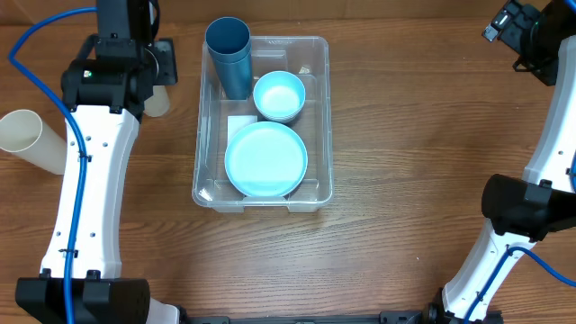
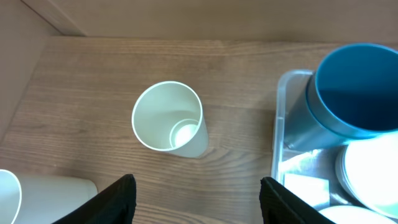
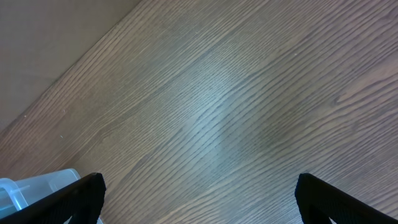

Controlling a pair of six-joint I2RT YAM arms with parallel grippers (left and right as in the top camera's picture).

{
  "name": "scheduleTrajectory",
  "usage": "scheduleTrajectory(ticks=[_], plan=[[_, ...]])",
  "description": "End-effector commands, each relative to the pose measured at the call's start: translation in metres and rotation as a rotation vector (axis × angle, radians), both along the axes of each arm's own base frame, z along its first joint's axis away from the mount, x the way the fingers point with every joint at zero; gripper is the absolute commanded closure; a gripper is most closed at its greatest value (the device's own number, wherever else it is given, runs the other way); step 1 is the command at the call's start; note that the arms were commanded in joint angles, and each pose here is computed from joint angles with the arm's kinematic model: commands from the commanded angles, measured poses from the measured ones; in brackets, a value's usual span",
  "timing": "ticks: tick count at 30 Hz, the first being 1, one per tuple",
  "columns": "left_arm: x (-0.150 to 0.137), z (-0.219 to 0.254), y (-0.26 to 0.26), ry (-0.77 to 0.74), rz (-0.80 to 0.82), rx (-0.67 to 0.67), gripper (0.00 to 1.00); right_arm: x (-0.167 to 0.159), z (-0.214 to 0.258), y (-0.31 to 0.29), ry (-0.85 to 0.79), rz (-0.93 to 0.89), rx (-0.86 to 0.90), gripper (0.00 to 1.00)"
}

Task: Pack container
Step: 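Move the left gripper to a cream cup and grasp it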

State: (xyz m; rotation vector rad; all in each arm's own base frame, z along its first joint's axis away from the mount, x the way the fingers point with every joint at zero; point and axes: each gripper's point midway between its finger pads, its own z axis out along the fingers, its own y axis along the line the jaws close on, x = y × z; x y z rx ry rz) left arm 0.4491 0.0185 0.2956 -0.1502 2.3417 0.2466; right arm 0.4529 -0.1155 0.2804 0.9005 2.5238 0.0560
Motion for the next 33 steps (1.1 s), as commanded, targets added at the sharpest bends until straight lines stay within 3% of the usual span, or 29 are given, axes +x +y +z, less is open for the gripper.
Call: scheduleTrajectory(ticks=[1, 14, 23, 26, 29, 31, 33], plan=[[0.004, -0.005, 0.007, 0.008, 0.014, -0.011, 0.35, 0.001, 0.001, -0.003, -0.008, -0.01, -0.002, 0.0], [0.025, -0.101, 0.013, 0.247, 0.005, 0.0, 0.37, 0.001, 0.001, -0.003, -0.008, -0.01, -0.002, 0.0], [0.059, -0.096, 0.045, 0.138, 0.001, 0.048, 0.39, 0.001, 0.001, -0.003, -0.008, -0.01, -0.002, 0.0], [0.072, -0.118, 0.033, 0.164, -0.116, 0.03, 0.38, 0.001, 0.001, -0.003, -0.008, -0.01, -0.002, 0.0], [0.074, -0.136, 0.031, 0.199, -0.127, 0.018, 0.41, 0.001, 0.001, -0.003, -0.008, -0.01, -0.002, 0.0], [0.074, -0.144, 0.031, 0.216, -0.129, 0.016, 0.48, 0.001, 0.001, -0.003, -0.008, -0.01, -0.002, 0.0], [0.075, -0.148, 0.031, 0.223, -0.128, 0.015, 0.75, 0.001, 0.001, -0.003, -0.008, -0.01, -0.002, 0.0]])
